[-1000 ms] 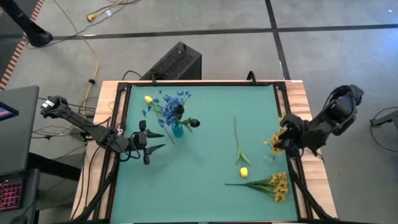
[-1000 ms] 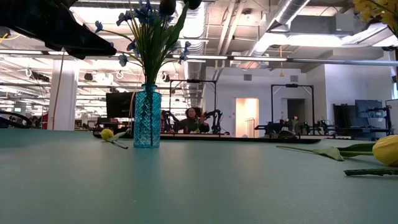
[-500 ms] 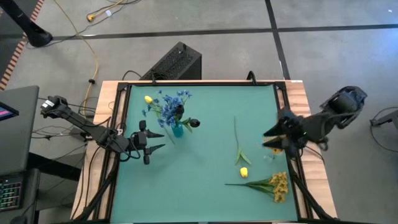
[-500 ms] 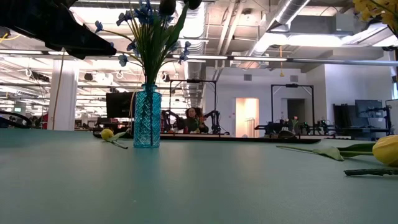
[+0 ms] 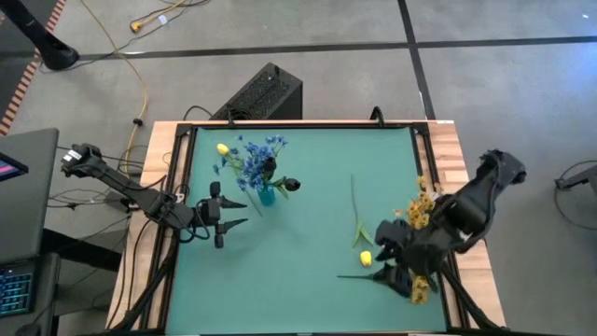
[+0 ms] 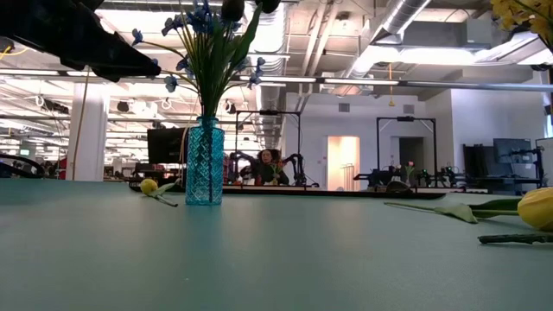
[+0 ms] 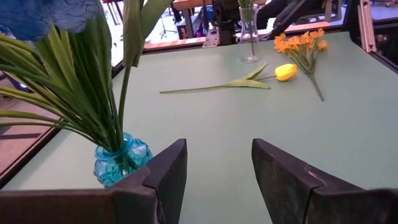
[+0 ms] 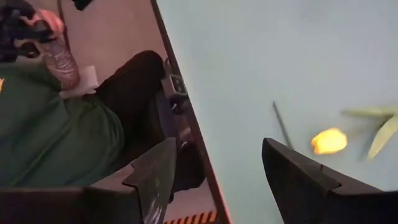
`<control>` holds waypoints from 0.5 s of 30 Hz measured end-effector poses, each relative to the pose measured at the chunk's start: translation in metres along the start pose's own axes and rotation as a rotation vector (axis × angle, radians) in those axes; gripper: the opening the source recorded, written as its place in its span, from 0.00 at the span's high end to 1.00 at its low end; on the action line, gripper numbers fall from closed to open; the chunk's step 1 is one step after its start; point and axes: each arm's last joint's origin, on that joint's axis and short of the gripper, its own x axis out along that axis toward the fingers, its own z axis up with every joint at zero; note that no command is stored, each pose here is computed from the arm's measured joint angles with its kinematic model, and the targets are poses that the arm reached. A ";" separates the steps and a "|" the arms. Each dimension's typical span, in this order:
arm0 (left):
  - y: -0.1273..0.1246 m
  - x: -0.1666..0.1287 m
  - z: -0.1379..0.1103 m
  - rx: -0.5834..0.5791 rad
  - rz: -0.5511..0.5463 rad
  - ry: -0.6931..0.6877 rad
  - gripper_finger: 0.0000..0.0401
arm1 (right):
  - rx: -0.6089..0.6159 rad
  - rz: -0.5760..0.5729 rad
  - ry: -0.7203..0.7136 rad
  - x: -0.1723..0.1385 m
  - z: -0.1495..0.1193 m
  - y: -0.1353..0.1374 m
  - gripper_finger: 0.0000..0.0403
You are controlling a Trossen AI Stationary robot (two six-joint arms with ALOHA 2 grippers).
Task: Sort flowers into vase by color
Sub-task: Put the yellow flowers into the transparent vase
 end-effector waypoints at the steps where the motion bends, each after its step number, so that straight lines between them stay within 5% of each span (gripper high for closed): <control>1: 0.000 0.000 0.000 0.000 0.000 0.000 0.57 | 0.018 -0.011 0.015 0.005 -0.004 0.003 0.34; 15: 0.000 0.000 0.004 -0.027 -0.010 -0.036 0.57 | -0.050 -0.404 0.259 0.077 -0.060 0.012 0.34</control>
